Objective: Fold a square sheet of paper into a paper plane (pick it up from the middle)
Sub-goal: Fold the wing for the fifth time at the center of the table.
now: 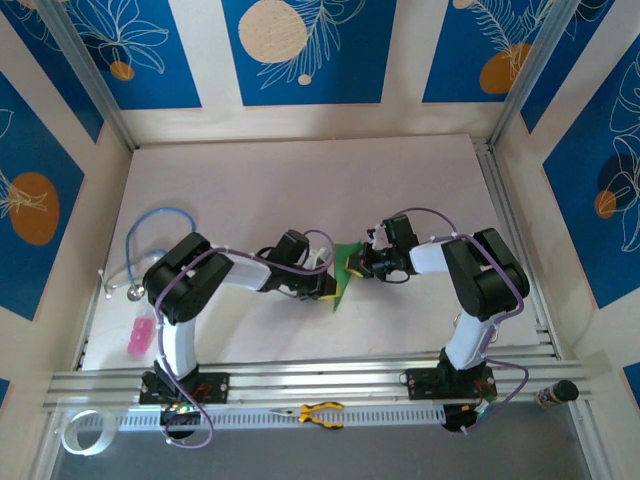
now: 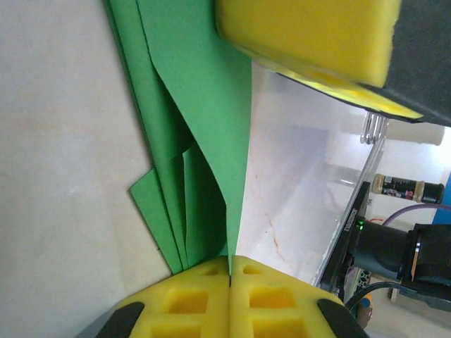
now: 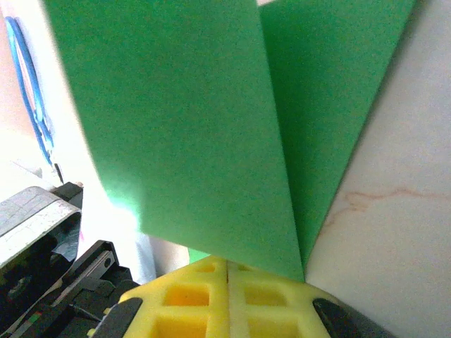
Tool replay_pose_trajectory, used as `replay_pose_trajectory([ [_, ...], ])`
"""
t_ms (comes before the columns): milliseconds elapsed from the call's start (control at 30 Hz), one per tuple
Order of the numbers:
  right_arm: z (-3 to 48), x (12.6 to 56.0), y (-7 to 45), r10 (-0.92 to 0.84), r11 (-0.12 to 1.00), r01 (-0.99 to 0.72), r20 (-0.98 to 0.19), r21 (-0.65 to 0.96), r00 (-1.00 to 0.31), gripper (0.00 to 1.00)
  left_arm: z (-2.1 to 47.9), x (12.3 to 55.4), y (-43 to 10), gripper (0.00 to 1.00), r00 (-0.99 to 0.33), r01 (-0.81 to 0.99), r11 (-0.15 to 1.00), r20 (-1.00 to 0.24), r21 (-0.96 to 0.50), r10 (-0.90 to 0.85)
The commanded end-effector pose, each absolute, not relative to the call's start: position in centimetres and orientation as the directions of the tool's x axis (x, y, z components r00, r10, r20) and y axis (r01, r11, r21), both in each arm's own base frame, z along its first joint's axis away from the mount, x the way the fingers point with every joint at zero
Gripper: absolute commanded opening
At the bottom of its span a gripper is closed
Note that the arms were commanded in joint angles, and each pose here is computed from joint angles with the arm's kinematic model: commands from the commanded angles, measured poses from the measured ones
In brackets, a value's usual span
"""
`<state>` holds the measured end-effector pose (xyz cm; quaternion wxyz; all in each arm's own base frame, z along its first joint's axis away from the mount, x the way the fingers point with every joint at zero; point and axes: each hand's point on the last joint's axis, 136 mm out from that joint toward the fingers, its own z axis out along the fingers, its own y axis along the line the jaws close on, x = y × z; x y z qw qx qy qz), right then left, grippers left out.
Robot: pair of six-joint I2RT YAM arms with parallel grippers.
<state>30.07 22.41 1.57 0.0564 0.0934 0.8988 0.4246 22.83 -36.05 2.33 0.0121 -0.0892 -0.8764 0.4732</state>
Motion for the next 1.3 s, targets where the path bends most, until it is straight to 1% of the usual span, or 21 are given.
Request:
replay_pose_trajectory([
  [0,-0.7,28.9,21.7,0.221,0.679,0.173,0.026,0.713,-0.975,0.02,-0.2,19.5,-33.8,0.06,-0.974,0.073,0.636,0.082,-0.768,0.211],
  [167,-0.8,28.9,21.6,0.223,0.685,0.177,0.027,0.707,-0.974,0.02,0.5,19.2,-33.7,0.14,-0.970,0.088,0.636,0.080,-0.767,0.230],
  [300,-0.8,28.8,21.6,0.222,0.688,0.176,0.027,0.704,-0.975,0.02,1.1,18.9,-33.4,0.15,-0.966,0.104,0.644,0.076,-0.758,0.246],
  [400,-0.8,28.8,21.6,0.221,0.688,0.176,0.027,0.704,-0.975,0.02,1.4,18.7,-33.5,0.13,-0.964,0.112,0.639,0.072,-0.761,0.254],
  [500,-0.8,28.8,21.5,0.222,0.691,0.178,0.029,0.701,-0.975,0.02,1.5,18.5,-33.8,0.04,-0.961,0.116,0.631,0.074,-0.767,0.266],
  [533,-0.8,28.9,21.5,0.222,0.692,0.177,0.027,0.700,-0.975,0.02,1.5,18.5,-33.8,0.02,-0.960,0.117,0.629,0.075,-0.769,0.270],
  [600,-0.8,28.8,21.4,0.224,0.694,0.181,0.030,0.697,-0.974,0.02,1.5,18.3,-33.9,0.02,-0.957,0.121,0.630,0.078,-0.767,0.280],
  [733,-1.1,28.7,21.3,0.228,0.699,0.188,0.035,0.689,-0.973,0.02,1.9,18.3,-34.1,0.08,-0.954,0.138,0.627,0.068,-0.766,0.292],
  [833,-1.1,28.7,21.3,0.227,0.701,0.188,0.035,0.688,-0.973,0.02,2.6,18.6,-34.4,0.17,-0.954,0.153,0.611,0.044,-0.777,0.295],
  [900,-1.1,28.7,21.3,0.228,0.701,0.189,0.036,0.687,-0.973,0.02,3.3,19.0,-34.8,0.19,-0.958,0.167,0.594,0.014,-0.787,0.287],
  [1033,-1.0,28.6,21.2,0.225,0.702,0.186,0.035,0.687,-0.974,0.02,4.3,20.4,-35.1,0.23,-0.969,0.191,0.596,-0.051,-0.780,0.243],
  [1167,-0.9,28.6,21.3,0.222,0.700,0.183,0.034,0.690,-0.974,0.02,4.4,21.7,-35.1,0.26,-0.977,0.194,0.619,-0.091,-0.761,0.194],
  [1267,-0.9,28.7,21.3,0.221,0.700,0.182,0.032,0.691,-0.975,0.02,4.9,22.5,-35.5,0.30,-0.980,0.189,0.605,-0.115,-0.773,0.160],
])
